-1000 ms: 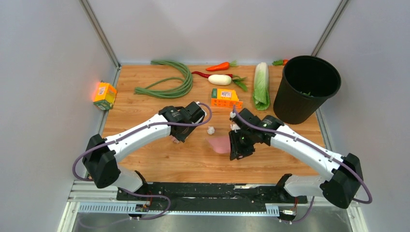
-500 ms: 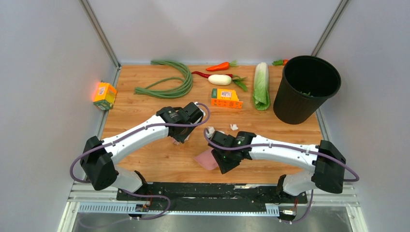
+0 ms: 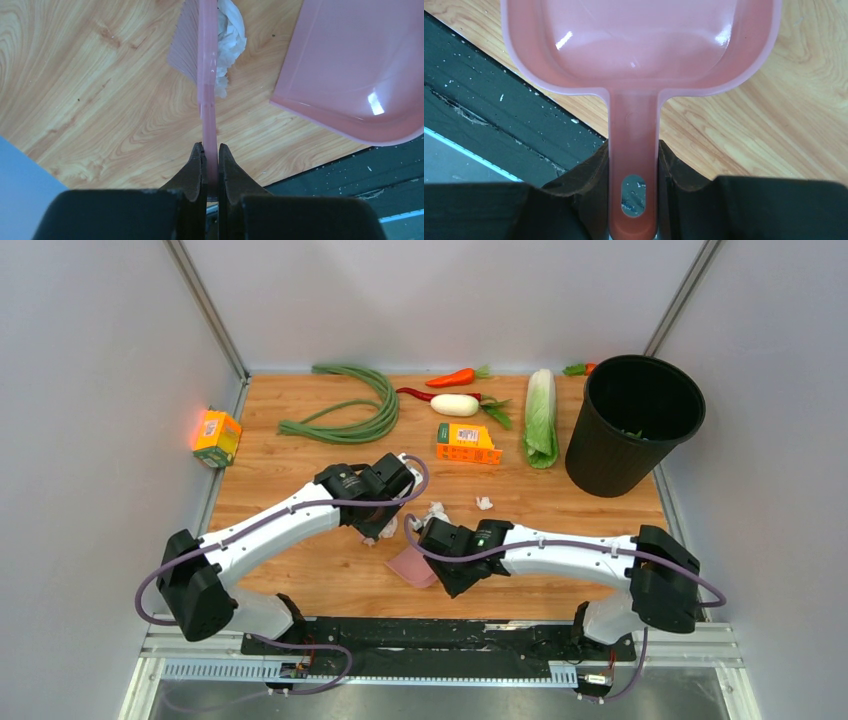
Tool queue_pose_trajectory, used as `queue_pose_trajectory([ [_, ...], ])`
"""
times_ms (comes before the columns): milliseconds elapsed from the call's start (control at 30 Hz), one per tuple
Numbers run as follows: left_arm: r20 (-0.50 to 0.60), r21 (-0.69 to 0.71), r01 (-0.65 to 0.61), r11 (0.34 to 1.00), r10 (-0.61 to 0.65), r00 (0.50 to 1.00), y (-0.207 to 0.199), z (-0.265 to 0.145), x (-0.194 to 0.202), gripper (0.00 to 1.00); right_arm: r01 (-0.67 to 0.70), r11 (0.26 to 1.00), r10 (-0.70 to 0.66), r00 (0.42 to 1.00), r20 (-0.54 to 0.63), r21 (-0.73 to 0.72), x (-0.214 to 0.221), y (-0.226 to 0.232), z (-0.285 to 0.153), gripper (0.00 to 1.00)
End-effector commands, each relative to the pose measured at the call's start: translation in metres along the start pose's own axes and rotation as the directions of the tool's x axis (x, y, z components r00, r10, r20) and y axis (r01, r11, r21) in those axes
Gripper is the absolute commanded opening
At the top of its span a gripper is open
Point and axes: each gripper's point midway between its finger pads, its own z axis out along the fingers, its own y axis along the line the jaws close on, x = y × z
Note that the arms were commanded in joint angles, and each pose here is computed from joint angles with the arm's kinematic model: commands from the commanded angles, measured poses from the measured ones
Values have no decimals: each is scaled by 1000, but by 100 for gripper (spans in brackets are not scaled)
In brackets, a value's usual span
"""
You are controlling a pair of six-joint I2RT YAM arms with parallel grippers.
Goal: Sweep away the paper scraps from the table
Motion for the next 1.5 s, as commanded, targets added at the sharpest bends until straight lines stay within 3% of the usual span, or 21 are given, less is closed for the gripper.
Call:
queue_pose_trajectory([
  [0,-44,123,21,992,-16,999,-24,-1,13,0,75,997,-73,995,64,-32,-19,10,7,0],
  [733,-50,258,51,965,-39,998,-45,-17,23,0,150,985,-144,987,72,-86,-28,26,33,0],
  [1467,-52,354,125,927,-114,992,-57,-58,18,0,99,994,-91,986,142,-51,-41,22,31,0],
])
